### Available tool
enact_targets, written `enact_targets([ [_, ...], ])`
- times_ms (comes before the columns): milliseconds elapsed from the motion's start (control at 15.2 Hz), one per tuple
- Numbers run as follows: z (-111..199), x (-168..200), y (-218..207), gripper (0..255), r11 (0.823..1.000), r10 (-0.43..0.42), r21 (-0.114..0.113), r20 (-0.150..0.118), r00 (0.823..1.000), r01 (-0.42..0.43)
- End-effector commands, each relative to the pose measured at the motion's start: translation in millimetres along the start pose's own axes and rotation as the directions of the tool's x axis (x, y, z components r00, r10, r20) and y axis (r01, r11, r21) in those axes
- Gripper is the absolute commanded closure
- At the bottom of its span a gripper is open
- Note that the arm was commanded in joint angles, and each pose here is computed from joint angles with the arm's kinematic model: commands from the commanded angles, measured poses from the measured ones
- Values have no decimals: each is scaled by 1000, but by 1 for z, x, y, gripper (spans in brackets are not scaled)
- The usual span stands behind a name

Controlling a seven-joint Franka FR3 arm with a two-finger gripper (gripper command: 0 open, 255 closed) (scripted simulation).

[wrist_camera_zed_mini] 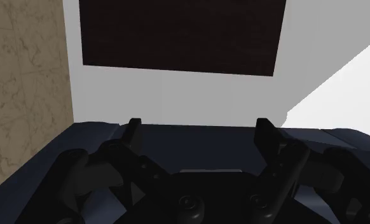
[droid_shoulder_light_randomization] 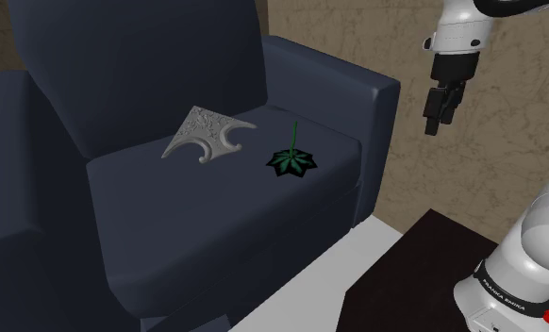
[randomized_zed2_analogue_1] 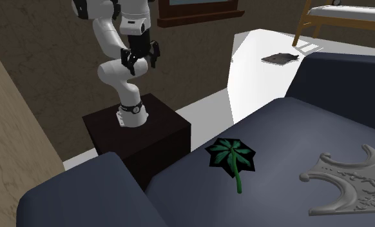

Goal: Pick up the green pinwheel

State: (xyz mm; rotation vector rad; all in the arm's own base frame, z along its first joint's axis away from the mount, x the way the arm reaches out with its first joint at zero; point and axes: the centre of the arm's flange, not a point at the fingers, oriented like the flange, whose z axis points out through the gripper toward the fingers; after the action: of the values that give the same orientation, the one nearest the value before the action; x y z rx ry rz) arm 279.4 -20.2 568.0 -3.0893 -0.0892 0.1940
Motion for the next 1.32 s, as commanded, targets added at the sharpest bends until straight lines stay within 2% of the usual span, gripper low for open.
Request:
enact_targets([
  [0, 0, 0, 0, 0, 1000, 0, 0, 0, 1000, 0],
  [264, 20, 35, -28, 0, 995, 102, -7, -42, 994, -102],
  [594, 42, 84, -56, 0, 974, 226, -9, -95, 969, -228],
  [924, 62, 138, -78, 0, 937, 346, -5, -147, 927, -350],
  [1254, 80, 194, -93, 0, 884, 459, 6, -198, 866, -467],
])
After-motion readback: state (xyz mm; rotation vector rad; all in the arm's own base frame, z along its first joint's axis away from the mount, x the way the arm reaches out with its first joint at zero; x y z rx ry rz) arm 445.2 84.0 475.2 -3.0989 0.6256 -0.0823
